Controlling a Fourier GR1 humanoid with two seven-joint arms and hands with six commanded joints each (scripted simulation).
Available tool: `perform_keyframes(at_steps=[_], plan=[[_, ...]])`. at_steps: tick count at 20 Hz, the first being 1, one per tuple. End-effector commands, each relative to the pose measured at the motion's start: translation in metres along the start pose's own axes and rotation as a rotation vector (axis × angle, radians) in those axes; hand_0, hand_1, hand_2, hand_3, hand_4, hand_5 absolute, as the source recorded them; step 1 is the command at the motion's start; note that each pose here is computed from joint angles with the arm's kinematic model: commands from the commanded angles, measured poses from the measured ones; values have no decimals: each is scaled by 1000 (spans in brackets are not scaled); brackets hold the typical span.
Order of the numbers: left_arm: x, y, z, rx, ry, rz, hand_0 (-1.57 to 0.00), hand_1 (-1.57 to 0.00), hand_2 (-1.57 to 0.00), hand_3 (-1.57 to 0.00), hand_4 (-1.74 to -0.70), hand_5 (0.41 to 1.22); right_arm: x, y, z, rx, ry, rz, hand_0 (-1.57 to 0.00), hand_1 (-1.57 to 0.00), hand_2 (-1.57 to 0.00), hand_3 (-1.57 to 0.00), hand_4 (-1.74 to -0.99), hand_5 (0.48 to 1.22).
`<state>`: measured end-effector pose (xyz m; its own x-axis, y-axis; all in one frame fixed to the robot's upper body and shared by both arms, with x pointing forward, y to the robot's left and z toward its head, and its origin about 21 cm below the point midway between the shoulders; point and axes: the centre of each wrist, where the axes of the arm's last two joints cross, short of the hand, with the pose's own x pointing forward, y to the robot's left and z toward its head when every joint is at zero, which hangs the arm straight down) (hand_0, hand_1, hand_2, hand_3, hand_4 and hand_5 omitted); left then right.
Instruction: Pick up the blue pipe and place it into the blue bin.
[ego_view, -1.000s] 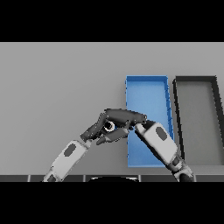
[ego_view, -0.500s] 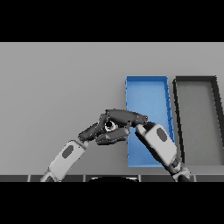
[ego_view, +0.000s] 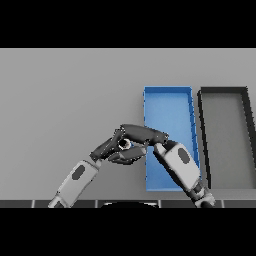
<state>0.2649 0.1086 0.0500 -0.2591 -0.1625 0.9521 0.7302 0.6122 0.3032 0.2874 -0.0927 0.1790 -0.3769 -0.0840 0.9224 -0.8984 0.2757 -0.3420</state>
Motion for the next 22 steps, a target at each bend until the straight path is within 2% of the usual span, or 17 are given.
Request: perform_keyframes(at_steps=[1,5,7,10,14,16,19,22], plan=[[0,2,1,10,22,11,-45,-43,-41,-41,-889,639,-2,-2,2,-9,6,-9,-1570,-1570,-1570,-1570,-1488,1220],[-3,-6,5,-2,64,43,-18,-17,-16,-16,-909,564,8,-10,-3,7,-14,-210,-1571,-1571,-1571,-1571,-1490,1221],[-1,-5,6,-6,49,51,-11,-10,-10,-10,-918,527,25,-19,-2,-7,-26,-292,-1571,-1571,-1571,-1571,-1491,1221],[-2,-9,7,-10,68,45,-5,-5,-5,-5,-925,500,60,-38,-7,-33,-56,-269,-1571,-1571,-1571,-1571,-1492,1221],[4,-5,10,-3,68,37,-2,-1,-1,-1,-925,488,102,-67,-17,-42,-155,-196,-1571,-1571,-1571,-1571,-1495,1221],[3,-5,11,0,64,26,-1,-1,0,0,-916,486,122,-89,-12,-161,-173,-181,-1571,-1571,-1571,-1571,-1496,1221],[6,2,13,3,60,16,0,0,0,0,-899,487,125,-122,-2,-354,-119,-153,-1571,-1571,-1571,-1571,-1497,1221],[5,-2,13,-2,69,26,1,1,1,1,-889,484,106,-152,16,-493,-38,-143,-1571,-1571,-1571,-1571,-1498,1221]])
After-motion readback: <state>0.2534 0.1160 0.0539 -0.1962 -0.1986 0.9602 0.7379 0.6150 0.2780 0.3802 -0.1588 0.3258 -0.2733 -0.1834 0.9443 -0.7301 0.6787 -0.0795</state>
